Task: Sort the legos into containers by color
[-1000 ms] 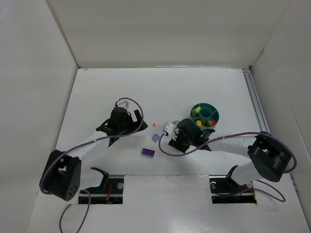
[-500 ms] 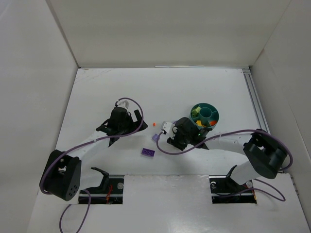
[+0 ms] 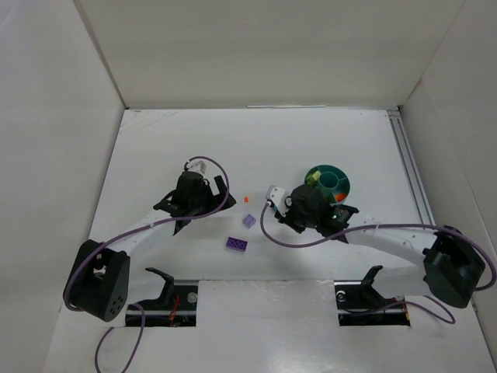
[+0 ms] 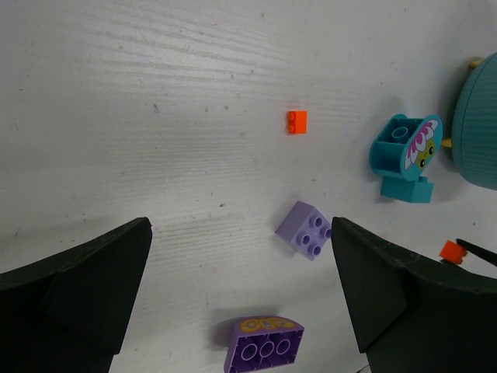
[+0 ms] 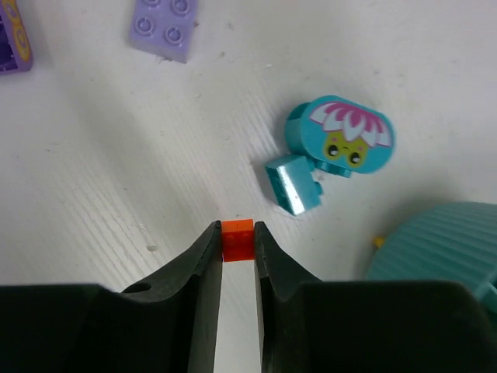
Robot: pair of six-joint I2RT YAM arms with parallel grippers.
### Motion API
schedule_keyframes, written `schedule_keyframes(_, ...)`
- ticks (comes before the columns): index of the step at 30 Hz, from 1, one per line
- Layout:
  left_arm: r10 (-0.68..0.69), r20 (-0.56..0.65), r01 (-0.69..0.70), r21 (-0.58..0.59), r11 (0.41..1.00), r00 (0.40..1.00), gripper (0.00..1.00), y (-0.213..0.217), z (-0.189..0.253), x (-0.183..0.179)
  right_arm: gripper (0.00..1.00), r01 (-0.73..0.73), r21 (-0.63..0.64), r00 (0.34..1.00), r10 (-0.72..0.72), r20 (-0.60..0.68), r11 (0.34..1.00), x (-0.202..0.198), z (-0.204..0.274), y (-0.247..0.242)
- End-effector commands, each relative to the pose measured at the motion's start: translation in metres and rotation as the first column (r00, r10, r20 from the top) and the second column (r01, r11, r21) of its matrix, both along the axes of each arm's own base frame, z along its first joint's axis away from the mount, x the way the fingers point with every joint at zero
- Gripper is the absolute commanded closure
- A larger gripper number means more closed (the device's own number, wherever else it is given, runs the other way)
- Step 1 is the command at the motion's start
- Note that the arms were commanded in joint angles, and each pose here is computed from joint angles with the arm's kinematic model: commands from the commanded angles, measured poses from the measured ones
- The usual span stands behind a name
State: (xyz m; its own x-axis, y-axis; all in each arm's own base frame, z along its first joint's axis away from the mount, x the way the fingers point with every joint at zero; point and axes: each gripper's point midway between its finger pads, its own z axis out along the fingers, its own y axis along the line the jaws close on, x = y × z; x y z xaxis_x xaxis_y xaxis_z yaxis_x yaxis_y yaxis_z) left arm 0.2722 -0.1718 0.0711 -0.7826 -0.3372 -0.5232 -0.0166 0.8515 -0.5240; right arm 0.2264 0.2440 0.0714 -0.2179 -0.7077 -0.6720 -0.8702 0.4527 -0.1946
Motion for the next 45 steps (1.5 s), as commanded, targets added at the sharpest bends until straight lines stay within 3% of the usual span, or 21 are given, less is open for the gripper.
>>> schedule_keyframes(1, -0.012, 0.056, 0.013, -0.013, 1.000, 0.998, 0.00, -0.006, 0.015, 0.010, 0.77, 0.090, 0.028, 0.993, -0.092, 0.071, 0.996, 0.010, 0.034, -0.015)
schedule_keyframes(5, -0.025, 0.059, 0.026, -0.013, 1.000, 0.998, 0.00, -0.008, 0.015, 0.013, 0.77, 0.269, 0.025, 0.955, -0.270, 0.127, 0.963, 0.027, 0.063, -0.067)
schedule_keyframes(9, -0.038, 0.084, 0.039, -0.007, 0.999, 0.996, 0.00, -0.010, 0.020, 0.019, 0.77, 0.474, 0.126, 0.846, -0.490, 0.212, 0.872, 0.047, 0.110, -0.136)
schedule_keyframes(13, -0.062, 0.084, 0.062, -0.005, 0.998, 0.995, 0.00, -0.018, 0.020, 0.023, 0.76, 0.545, 0.209, 0.759, -0.584, 0.289, 0.812, 0.053, 0.146, -0.176)
schedule_keyframes(16, -0.071, 0.080, 0.072, -0.003, 0.997, 0.994, 0.00, -0.024, 0.021, 0.029, 0.76, 0.560, 0.232, 0.739, -0.606, 0.294, 0.795, 0.061, 0.157, -0.186)
schedule_keyframes(29, -0.130, 0.068, 0.129, 0.009, 0.992, 0.989, 0.00, -0.049, 0.020, 0.037, 0.75, 0.540, 0.182, 0.794, -0.569, 0.213, 0.822, 0.093, 0.118, -0.181)
schedule_keyframes(34, -0.155, 0.058, 0.153, 0.033, 0.988, 0.986, 0.00, -0.061, 0.015, 0.040, 0.61, 0.529, 0.201, 0.802, -0.564, 0.197, 0.824, 0.096, 0.107, -0.182)
schedule_keyframes(40, -0.176, 0.049, 0.174, 0.059, 0.983, 0.983, 0.00, -0.071, 0.013, 0.041, 0.55, 0.504, 0.208, 0.815, -0.541, 0.205, 0.838, 0.093, 0.109, -0.180)
schedule_keyframes(45, -0.189, 0.053, 0.184, 0.085, 0.979, 0.981, 0.10, -0.084, 0.013, 0.044, 0.51, 0.507, 0.222, 0.806, -0.550, 0.220, 0.833, 0.088, 0.117, -0.184)
